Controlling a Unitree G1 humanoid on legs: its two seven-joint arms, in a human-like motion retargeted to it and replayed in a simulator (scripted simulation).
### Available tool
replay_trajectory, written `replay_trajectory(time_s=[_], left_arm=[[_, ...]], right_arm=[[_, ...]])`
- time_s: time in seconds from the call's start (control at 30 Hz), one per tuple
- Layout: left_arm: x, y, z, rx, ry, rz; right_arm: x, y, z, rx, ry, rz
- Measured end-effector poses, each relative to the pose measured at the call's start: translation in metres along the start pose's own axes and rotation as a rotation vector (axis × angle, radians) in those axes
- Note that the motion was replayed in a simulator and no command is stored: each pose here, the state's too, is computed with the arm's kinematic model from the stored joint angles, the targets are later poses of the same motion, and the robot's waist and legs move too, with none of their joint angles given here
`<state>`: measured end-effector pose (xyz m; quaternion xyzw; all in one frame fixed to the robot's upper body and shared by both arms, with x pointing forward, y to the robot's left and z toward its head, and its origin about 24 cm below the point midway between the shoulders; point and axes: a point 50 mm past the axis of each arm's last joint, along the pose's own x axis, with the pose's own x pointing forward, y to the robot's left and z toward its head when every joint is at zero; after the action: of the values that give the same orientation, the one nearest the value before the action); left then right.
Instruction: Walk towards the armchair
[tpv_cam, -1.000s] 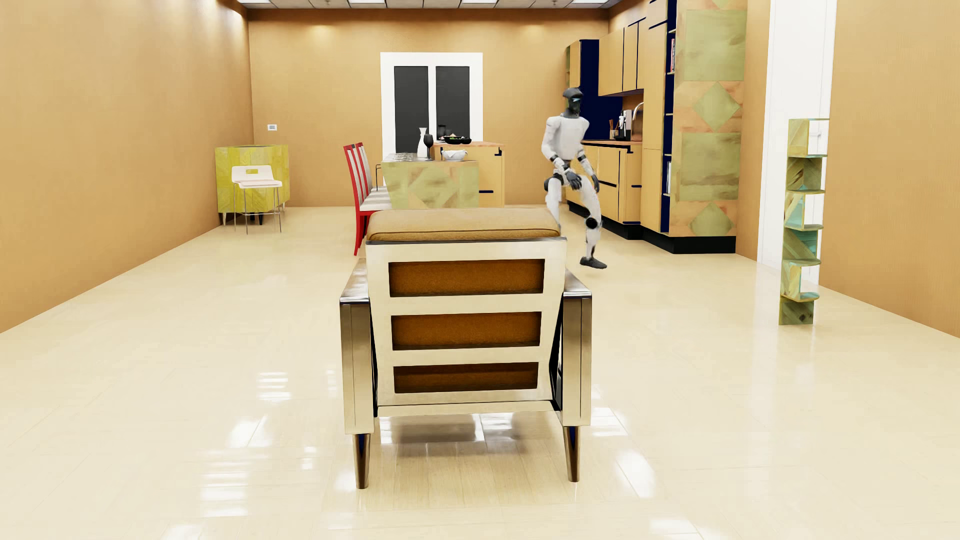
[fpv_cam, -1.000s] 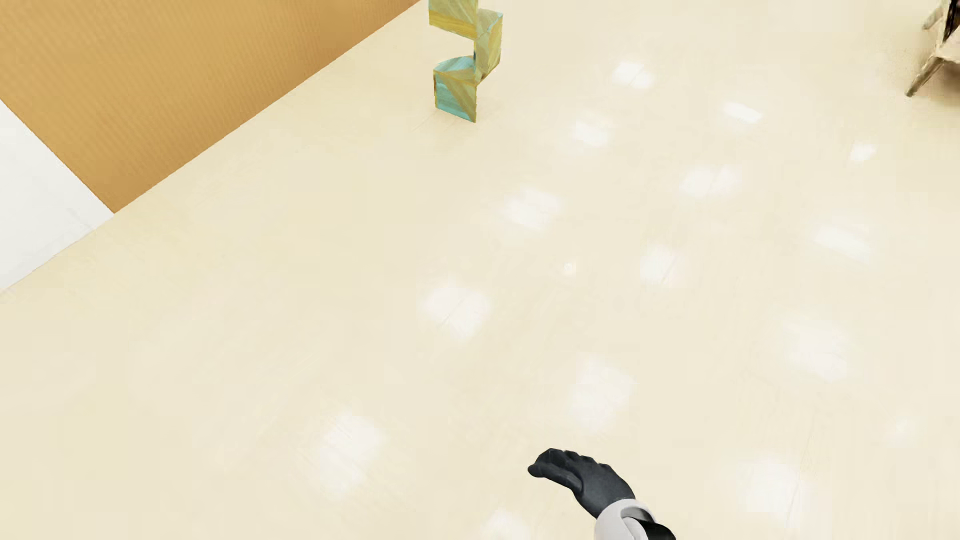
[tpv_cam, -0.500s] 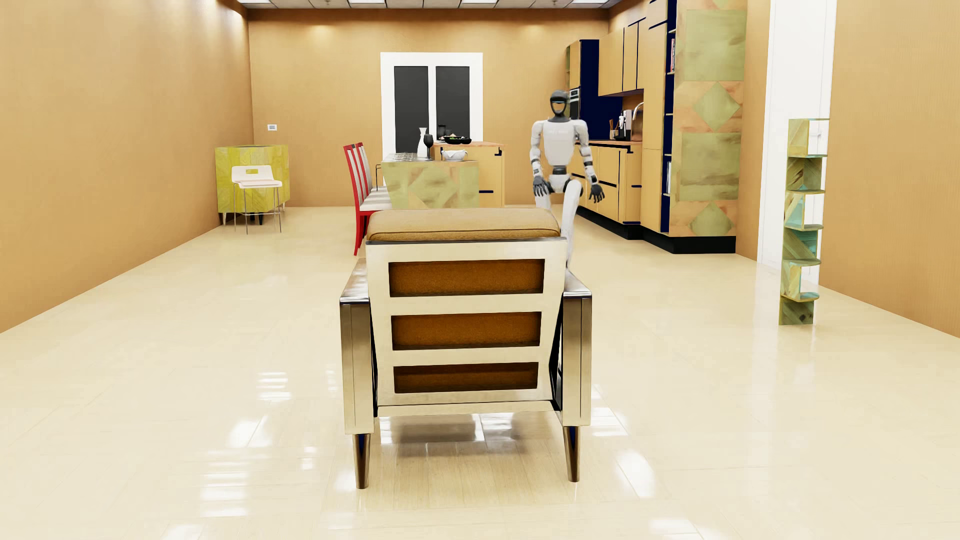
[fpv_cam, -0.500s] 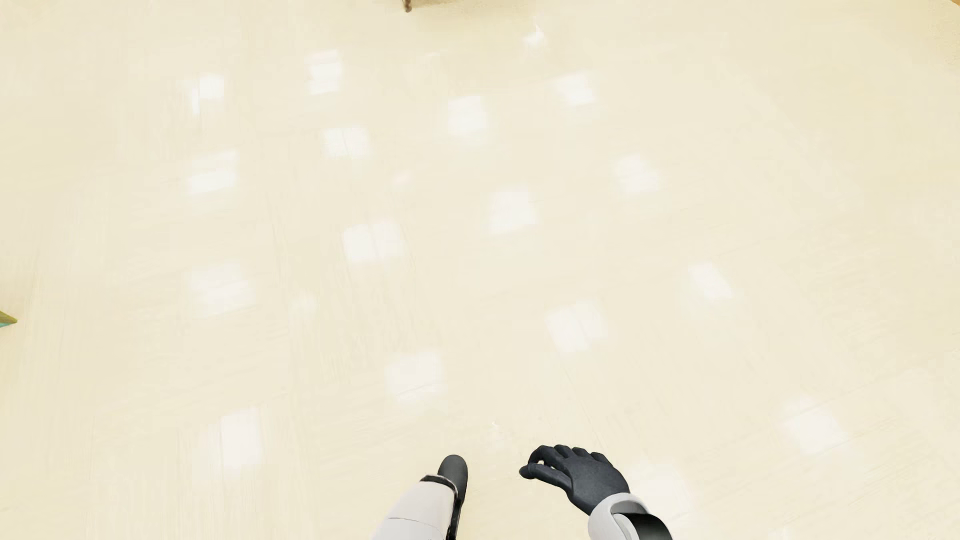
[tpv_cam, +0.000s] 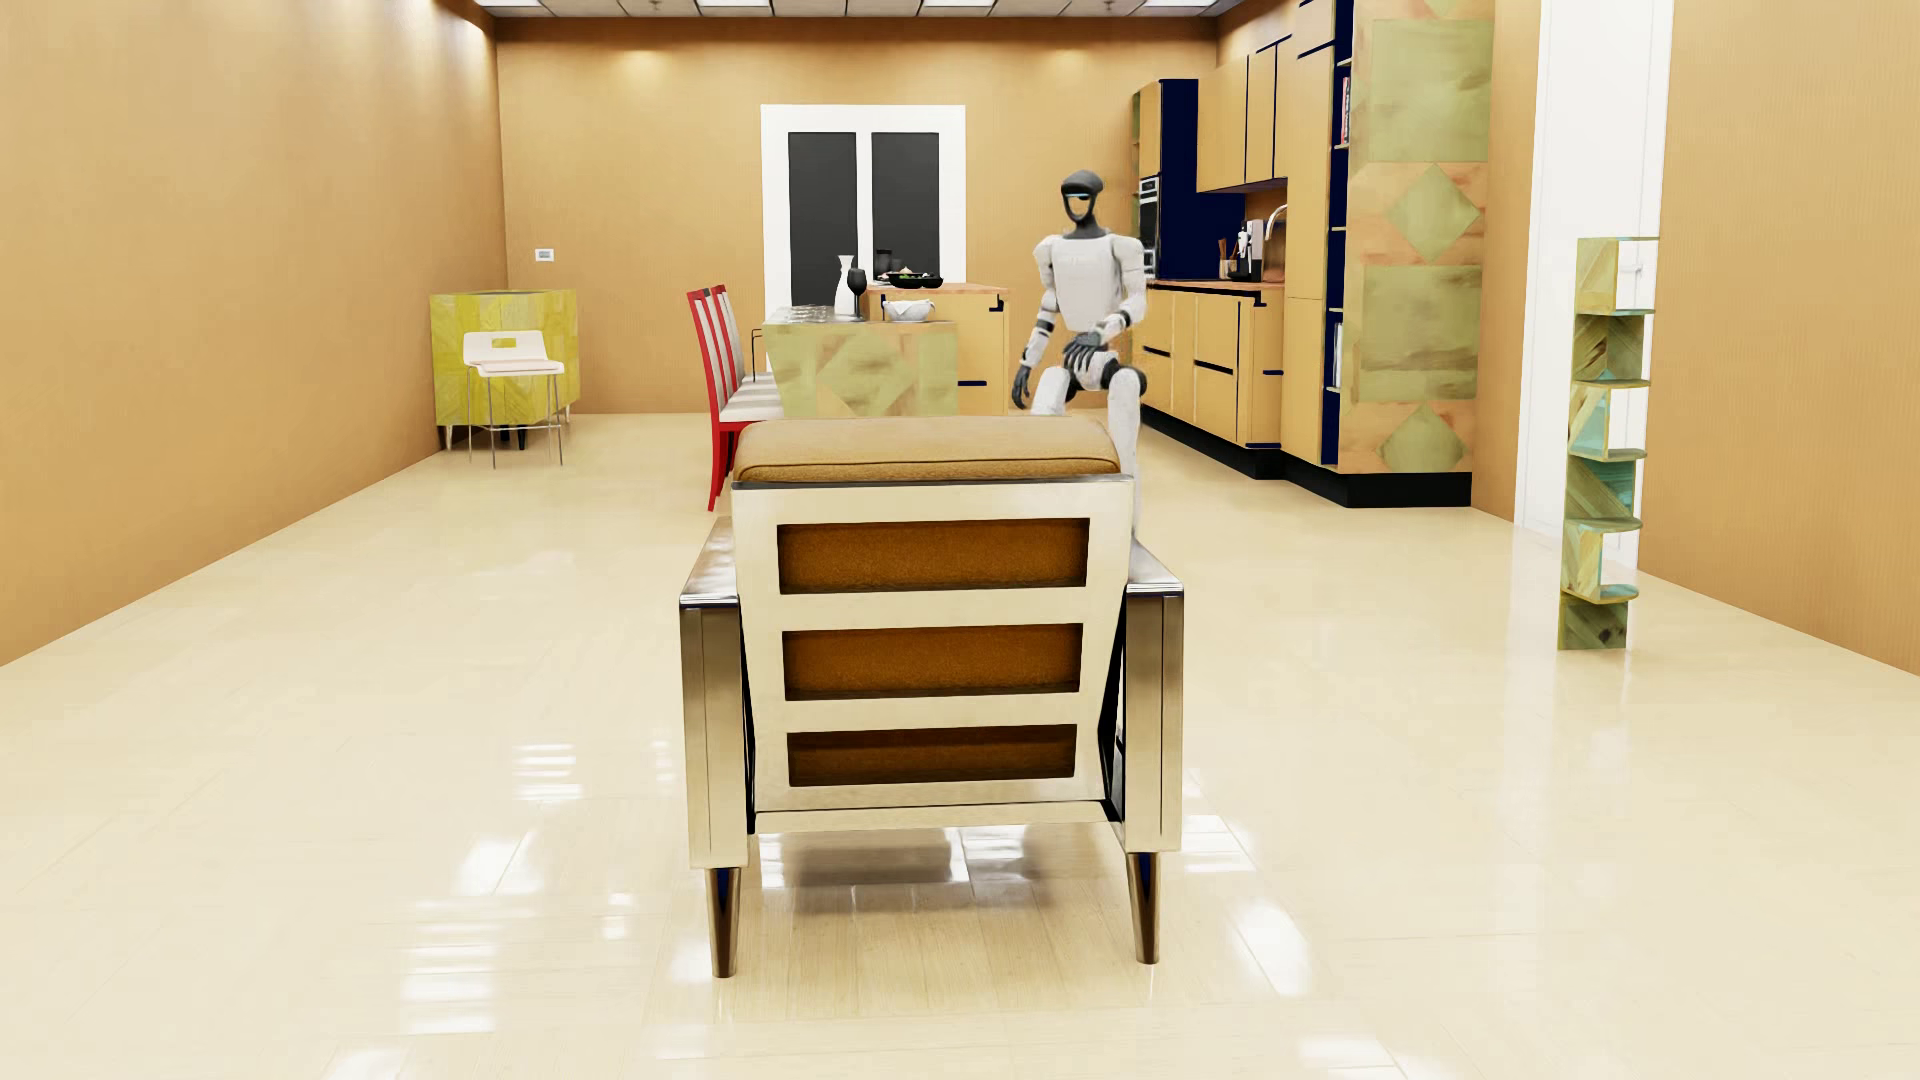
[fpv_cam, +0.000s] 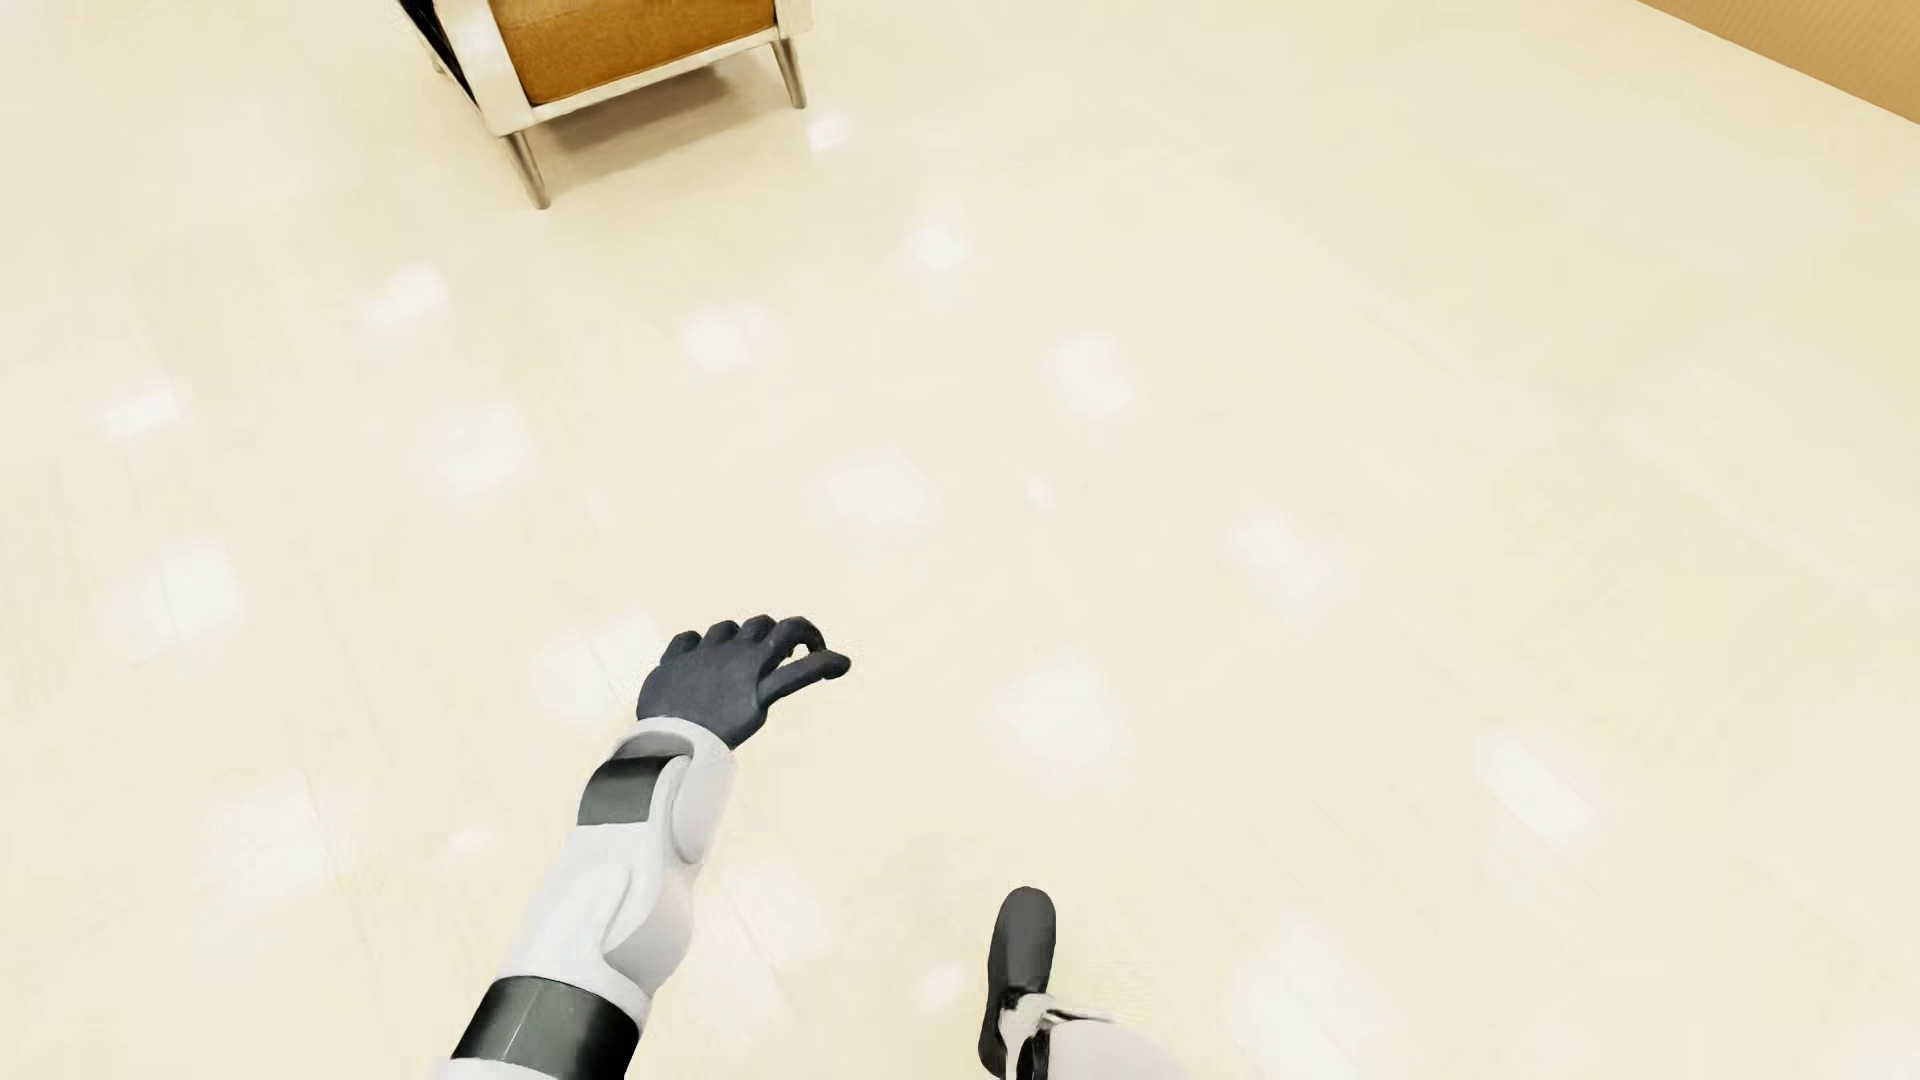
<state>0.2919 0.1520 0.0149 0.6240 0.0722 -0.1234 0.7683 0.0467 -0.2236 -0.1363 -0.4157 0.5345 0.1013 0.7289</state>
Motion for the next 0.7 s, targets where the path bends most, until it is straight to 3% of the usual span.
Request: replay_trajectory(time_s=[0.13, 0.3, 0.33, 0.43, 0.5, 0.6, 0.7], left_arm=[[-0.016, 0.004, 0.023, -0.039, -0.128, 0.021], [-0.045, -0.075, -0.001, 0.124, 0.064, -0.228], [-0.056, -0.096, -0.013, 0.097, 0.148, -0.281], [-0.108, -0.156, -0.056, -0.156, 0.507, -0.471], [-0.147, -0.185, -0.079, -0.215, 0.686, -0.626], [-0.194, -0.213, -0.096, -0.089, 0.73, -0.927], [-0.205, -0.22, -0.096, 0.057, 0.602, -1.118]], right_arm=[[-0.003, 0.014, 0.008, -0.01, -0.009, 0.025], [0.001, 0.011, 0.038, 0.001, -0.082, -0.02], [0.003, 0.003, 0.048, -0.028, -0.122, -0.044], [0.003, -0.029, 0.087, -0.098, -0.304, -0.151], [-0.002, -0.056, 0.112, -0.09, -0.424, -0.245], [-0.013, -0.085, 0.131, -0.025, -0.529, -0.343], [-0.006, -0.089, 0.116, 0.057, -0.443, -0.315]])
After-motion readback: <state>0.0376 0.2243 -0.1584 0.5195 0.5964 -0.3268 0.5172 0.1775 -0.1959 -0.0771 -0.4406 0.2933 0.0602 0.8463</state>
